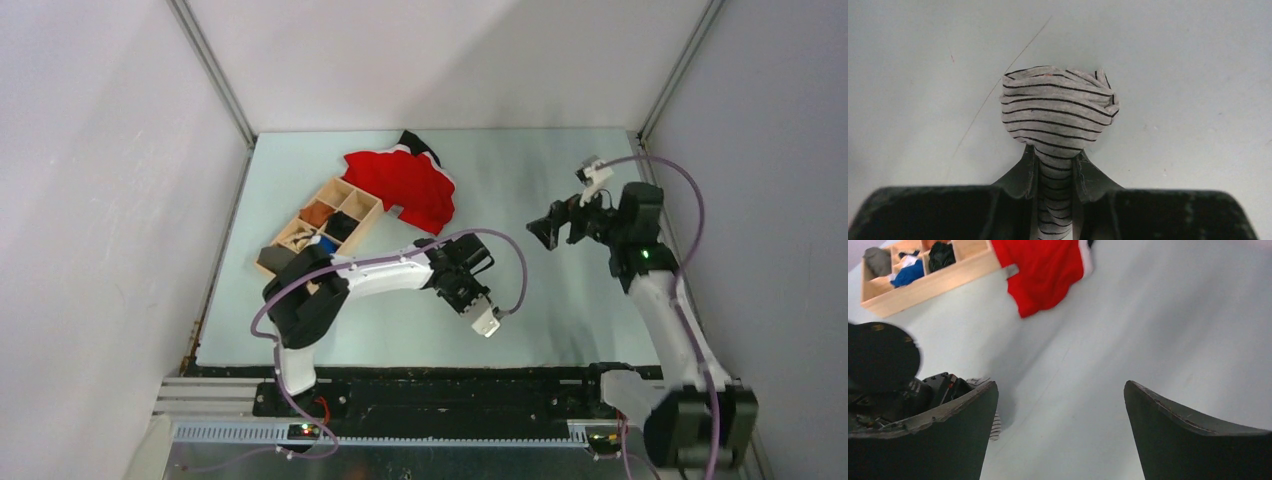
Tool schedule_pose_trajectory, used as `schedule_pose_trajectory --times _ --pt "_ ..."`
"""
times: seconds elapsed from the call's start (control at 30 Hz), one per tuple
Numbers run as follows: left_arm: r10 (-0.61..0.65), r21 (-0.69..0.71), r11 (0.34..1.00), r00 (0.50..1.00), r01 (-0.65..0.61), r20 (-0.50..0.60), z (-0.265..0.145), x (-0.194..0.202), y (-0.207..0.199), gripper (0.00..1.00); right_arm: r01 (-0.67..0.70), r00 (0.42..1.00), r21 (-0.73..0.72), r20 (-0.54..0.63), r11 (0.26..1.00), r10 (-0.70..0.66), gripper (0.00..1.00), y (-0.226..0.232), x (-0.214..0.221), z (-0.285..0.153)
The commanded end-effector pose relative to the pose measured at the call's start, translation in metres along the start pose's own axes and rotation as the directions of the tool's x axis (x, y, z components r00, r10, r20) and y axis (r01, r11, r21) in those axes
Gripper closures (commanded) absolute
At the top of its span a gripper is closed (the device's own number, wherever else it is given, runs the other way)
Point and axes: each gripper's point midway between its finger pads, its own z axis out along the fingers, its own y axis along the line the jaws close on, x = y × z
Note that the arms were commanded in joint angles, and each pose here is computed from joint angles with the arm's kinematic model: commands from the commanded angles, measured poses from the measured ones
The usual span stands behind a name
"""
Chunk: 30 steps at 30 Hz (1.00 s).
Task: Roll the underwear
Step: Roll the underwear to the center of the board.
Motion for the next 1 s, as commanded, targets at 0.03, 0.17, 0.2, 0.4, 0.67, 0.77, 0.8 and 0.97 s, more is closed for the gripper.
schedule_pose_trajectory --times 0.03,0.17,0.2,0.4,0.67,0.77,0.8,0.97 --pt "-0.483 0.344 0.822 0.876 0.454 -0.001 0.011 -0.026 -0.078 1.00 0.133 0.991 0.170 -0.020 0.976 -0.131 0.01 0.000 0.019 -0.049" --pt "-0.685 0.384 0.675 0.729 0.630 0.008 0.022 -0.025 -0.074 1.00 0.284 0.958 0.087 -0.075 0.955 -0.278 0.05 0.036 0.058 -0.086" --pt "-0.714 0.383 0.651 0.700 0.655 0.018 0.022 -0.021 -0.071 1.00 0.292 0.953 0.053 -0.101 0.955 -0.286 0.06 0.044 0.077 -0.089" --pt "-0.809 0.397 0.538 0.587 0.744 -0.004 0.032 -0.003 -0.063 1.00 0.613 0.790 -0.088 0.044 0.786 -0.611 0.21 0.082 0.109 -0.096" --pt "-0.844 0.428 0.479 0.536 0.767 -0.015 0.042 -0.003 -0.060 1.00 0.779 0.567 -0.375 0.079 0.503 -0.820 0.18 0.119 0.162 -0.035" --pt "-0.846 0.425 0.475 0.532 0.771 -0.020 0.043 -0.001 -0.059 1.00 0.836 0.516 -0.298 0.144 0.461 -0.844 0.14 0.128 0.150 -0.006" --pt "-0.847 0.426 0.472 0.531 0.772 -0.022 0.043 -0.001 -0.060 1.00 0.816 0.533 -0.340 0.132 0.467 -0.836 0.14 0.135 0.159 0.000" --pt "-0.862 0.437 0.449 0.507 0.780 -0.020 0.040 0.002 -0.058 1.00 0.823 0.543 -0.303 0.168 0.481 -0.823 0.14 0.152 0.147 0.024"
